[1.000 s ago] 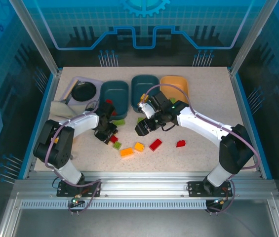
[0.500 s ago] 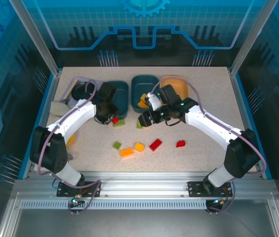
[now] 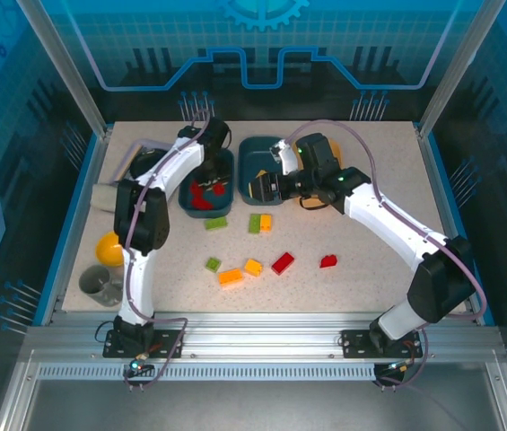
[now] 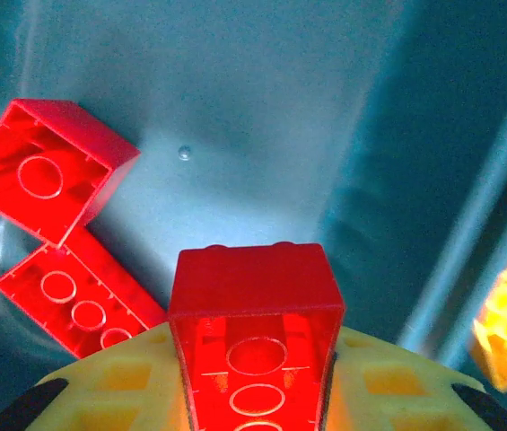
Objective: Sort the legos into containers by color
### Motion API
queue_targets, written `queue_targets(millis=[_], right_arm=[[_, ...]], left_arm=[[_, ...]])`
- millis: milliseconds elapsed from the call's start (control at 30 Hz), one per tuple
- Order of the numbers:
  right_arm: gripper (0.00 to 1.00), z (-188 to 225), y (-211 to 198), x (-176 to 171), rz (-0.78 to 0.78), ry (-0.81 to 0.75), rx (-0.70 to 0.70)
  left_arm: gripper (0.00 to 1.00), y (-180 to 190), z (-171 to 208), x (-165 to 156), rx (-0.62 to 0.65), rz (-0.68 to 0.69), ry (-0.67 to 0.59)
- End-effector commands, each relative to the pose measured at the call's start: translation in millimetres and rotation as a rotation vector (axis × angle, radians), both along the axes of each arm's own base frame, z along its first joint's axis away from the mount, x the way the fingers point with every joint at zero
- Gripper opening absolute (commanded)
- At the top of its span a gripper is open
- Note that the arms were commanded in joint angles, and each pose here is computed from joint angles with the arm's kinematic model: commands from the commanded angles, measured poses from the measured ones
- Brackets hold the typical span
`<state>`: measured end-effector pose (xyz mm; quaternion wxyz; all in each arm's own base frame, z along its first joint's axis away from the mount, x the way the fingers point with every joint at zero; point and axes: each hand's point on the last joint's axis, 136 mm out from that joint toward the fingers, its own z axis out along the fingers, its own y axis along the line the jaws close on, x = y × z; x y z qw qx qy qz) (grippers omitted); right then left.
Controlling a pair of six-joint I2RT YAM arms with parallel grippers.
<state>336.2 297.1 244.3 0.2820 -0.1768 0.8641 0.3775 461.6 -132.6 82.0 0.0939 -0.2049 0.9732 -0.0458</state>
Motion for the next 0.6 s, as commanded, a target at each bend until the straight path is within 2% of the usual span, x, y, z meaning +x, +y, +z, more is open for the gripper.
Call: queue_targets(millis=[0, 267, 433, 567], right_arm=[[0.73, 3.2, 0.4, 3.1, -0.005, 0.010, 0.017], [0.73, -10.3, -4.8, -1.6, -0.018, 0.043, -0.012], [0.73, -15.7, -7.9, -0.6, -0.027, 0.045, -0.043], [0.73, -19.6, -7.4, -3.6, -0.015, 0.029, -0.096]], left_arm=[[0.31, 19.1, 1.3, -0.9, 0.032, -0.012, 0.030], [0.42, 20.3, -28.3, -2.9, 0.033, -0.027, 0.096], [0.51, 22.3, -16.4, 1.3, 0.030, -0.030, 0.067], [0.56, 21.4, 10.0, 7.0, 0.021, -0.028, 0.014]])
